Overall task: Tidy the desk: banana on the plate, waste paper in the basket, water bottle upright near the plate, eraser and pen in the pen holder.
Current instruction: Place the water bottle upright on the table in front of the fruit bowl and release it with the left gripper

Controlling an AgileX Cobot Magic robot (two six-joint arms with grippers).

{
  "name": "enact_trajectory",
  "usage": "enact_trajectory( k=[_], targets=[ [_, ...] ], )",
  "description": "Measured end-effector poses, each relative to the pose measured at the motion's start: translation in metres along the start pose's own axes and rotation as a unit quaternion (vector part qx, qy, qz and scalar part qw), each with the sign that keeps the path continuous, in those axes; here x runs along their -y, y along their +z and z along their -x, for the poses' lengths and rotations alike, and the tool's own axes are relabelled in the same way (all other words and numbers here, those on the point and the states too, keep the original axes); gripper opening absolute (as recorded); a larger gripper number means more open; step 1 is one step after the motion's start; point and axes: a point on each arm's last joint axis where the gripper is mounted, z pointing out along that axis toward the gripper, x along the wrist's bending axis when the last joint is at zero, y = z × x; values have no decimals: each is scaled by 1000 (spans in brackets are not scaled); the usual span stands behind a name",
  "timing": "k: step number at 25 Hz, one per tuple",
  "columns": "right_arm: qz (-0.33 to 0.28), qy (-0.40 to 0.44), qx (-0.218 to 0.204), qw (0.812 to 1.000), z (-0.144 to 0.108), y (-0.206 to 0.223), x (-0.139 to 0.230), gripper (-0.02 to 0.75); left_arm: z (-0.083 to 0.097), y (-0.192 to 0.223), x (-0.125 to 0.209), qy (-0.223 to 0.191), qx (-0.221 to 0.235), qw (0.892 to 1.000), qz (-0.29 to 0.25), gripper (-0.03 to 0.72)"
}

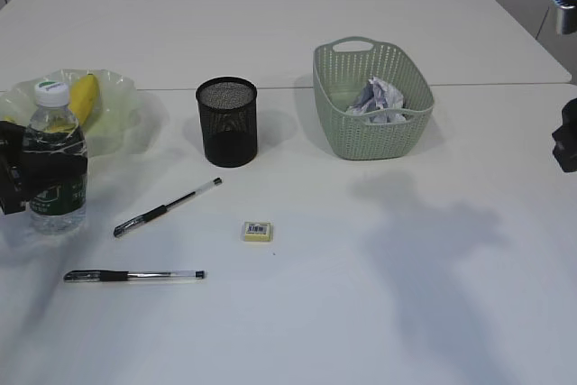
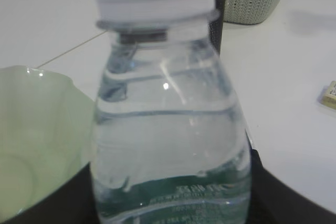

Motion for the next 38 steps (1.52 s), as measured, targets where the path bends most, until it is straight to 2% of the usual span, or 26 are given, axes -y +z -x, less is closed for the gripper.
enact_trajectory(
  k=[6, 18, 26, 35, 38],
  targets=[
    [3, 0, 0, 1000, 0, 0, -1, 501, 0, 1, 2, -3, 1, 1000, 4, 368],
    [3, 0, 0, 1000, 0, 0, -1, 501, 0, 1, 2, -3, 0, 1000, 5, 426],
    [3, -3, 1, 1000, 0, 0, -1, 501, 0, 1, 1, -3, 2, 1000, 8, 535],
    [4, -7, 6, 1000, 1, 0, -1, 501, -1, 1, 0, -2, 0, 1000, 11, 554],
    [3, -8, 7, 1000, 1, 0, -1, 501, -1, 0, -4, -1, -2, 1000, 13, 588]
  ],
)
